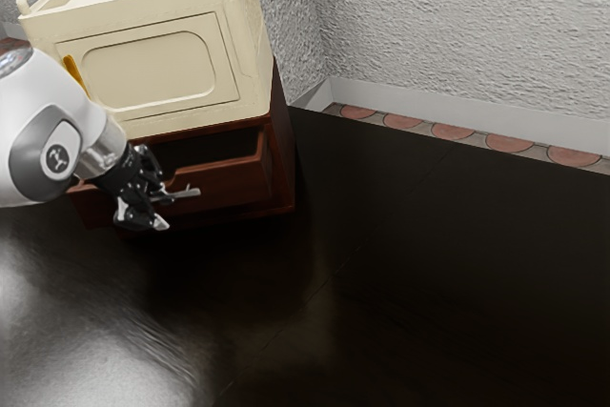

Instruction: Pull the drawer handle with one arm to open the drawer

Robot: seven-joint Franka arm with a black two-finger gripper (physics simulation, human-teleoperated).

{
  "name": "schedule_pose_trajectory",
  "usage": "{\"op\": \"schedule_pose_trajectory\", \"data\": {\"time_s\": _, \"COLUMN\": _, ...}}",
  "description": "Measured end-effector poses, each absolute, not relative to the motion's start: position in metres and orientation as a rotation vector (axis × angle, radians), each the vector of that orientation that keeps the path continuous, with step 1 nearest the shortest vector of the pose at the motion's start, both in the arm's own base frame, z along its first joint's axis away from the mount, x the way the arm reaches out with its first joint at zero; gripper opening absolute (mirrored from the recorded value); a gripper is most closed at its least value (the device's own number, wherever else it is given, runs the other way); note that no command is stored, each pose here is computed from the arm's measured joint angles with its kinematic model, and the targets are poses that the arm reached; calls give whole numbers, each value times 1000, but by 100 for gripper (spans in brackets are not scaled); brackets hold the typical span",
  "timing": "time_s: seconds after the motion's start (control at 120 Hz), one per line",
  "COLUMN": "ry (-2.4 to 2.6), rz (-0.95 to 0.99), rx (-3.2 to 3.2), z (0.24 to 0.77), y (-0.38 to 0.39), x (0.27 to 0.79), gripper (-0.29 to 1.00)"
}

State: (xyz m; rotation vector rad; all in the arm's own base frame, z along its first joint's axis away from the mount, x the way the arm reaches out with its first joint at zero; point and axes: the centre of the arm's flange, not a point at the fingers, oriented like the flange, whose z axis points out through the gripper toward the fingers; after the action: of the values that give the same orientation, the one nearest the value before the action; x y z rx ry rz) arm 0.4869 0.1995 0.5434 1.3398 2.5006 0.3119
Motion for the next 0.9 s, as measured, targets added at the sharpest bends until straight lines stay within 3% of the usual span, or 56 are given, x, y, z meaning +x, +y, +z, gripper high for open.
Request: {"op": "schedule_pose_trajectory", "data": {"time_s": 0.9, "ry": 2496, "rz": 297, "rx": 1318, "z": 542, "y": 174, "x": 452, "gripper": 26}}
